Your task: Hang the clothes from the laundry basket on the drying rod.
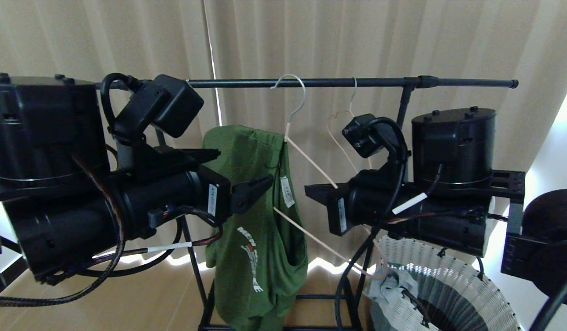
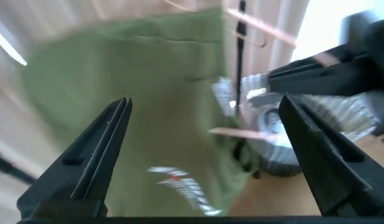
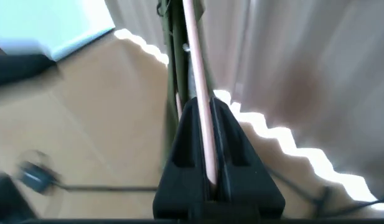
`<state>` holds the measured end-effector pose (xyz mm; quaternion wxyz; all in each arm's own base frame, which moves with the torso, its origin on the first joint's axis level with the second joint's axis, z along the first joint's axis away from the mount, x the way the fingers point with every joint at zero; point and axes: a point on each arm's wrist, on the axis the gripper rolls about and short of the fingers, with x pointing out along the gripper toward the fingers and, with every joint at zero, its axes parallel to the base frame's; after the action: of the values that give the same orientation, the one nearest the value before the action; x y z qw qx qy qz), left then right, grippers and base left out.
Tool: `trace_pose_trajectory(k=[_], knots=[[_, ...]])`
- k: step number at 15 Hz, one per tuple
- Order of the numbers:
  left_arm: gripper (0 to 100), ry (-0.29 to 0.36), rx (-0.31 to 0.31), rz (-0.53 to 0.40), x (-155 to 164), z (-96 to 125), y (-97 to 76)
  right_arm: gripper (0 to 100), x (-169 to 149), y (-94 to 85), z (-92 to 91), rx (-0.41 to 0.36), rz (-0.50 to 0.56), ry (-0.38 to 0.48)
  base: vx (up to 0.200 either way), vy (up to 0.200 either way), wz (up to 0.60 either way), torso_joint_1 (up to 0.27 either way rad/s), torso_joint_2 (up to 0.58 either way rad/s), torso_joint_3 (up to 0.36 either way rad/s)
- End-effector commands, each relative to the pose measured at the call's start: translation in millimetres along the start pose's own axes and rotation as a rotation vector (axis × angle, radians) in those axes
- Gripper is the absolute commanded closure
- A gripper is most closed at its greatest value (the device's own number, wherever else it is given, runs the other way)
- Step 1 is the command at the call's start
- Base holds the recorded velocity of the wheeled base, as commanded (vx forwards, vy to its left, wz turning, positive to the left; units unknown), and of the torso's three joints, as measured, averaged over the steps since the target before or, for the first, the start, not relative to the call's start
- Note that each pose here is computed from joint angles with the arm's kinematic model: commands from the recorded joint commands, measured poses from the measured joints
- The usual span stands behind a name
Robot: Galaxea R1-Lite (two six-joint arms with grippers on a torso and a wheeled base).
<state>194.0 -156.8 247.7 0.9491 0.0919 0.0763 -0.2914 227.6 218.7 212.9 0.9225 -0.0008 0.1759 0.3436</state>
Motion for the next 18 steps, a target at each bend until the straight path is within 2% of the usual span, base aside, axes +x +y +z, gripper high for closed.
trace_pose_trajectory(k=[1,2,4,5,7,8,9,11,14,15,16,18], knots=[[0,-0.011,0.026,0.018,-14,-2,5.4,100,-30,-11.4,-1.0,-0.058,-0.026,-0.024,0.000,0.000,0.00,0.000,0.00,0.000],[0,-0.016,0.044,0.028,-19,-2,8.2,100,-36,-17.0,-2.4,-0.081,-0.041,-0.023,0.000,0.000,0.00,0.000,0.00,0.000],[0,-0.058,0.122,-0.001,-29,0,15.9,100,-42,-25.7,-3.8,-0.118,-0.062,-0.023,0.000,0.000,0.00,0.000,0.00,0.000],[0,-0.077,0.178,-0.026,-31,0,21.7,100,-43,-28.9,-4.1,-0.117,-0.046,-0.021,0.000,0.000,0.00,0.000,0.00,0.000],[0,-0.101,0.289,-0.019,-30,2,35.3,100,-47,-30.7,-1.3,-0.121,0.003,-0.031,0.000,0.000,0.00,0.000,0.00,0.000],[0,-0.101,0.289,-0.019,-30,2,35.3,100,-47,-30.7,-1.3,-0.121,0.003,-0.031,0.000,0.000,0.00,0.000,0.00,0.000],[0,-0.118,0.403,-0.017,-24,2,44.0,100,-47,-34.3,-1.5,-0.160,0.045,-0.025,0.000,0.000,0.00,0.000,0.00,0.000],[0,-0.135,0.505,-0.076,-17,1,44.0,100,-46,-33.9,-2.8,-0.177,0.089,-0.016,0.000,0.000,0.00,0.000,0.00,0.000],[0,-0.143,0.598,-0.085,3,7,46.7,100,-45,-32.0,-3.0,-0.180,0.112,-0.014,0.000,0.000,0.00,0.000,0.00,0.000],[0,-0.143,0.598,-0.085,3,7,46.7,100,-45,-32.0,-3.0,-0.180,0.112,-0.014,0.000,0.000,0.00,0.000,0.00,0.000],[0,-0.132,0.624,-0.087,15,7,47.9,100,-45,-28.8,-3.7,-0.183,0.156,-0.012,0.000,0.000,0.00,0.000,0.00,0.000],[0,-0.125,0.653,-0.089,21,5,48.3,100,-45,-25.8,-4.1,-0.186,0.171,-0.011,0.000,0.000,0.00,0.000,0.00,0.000]])
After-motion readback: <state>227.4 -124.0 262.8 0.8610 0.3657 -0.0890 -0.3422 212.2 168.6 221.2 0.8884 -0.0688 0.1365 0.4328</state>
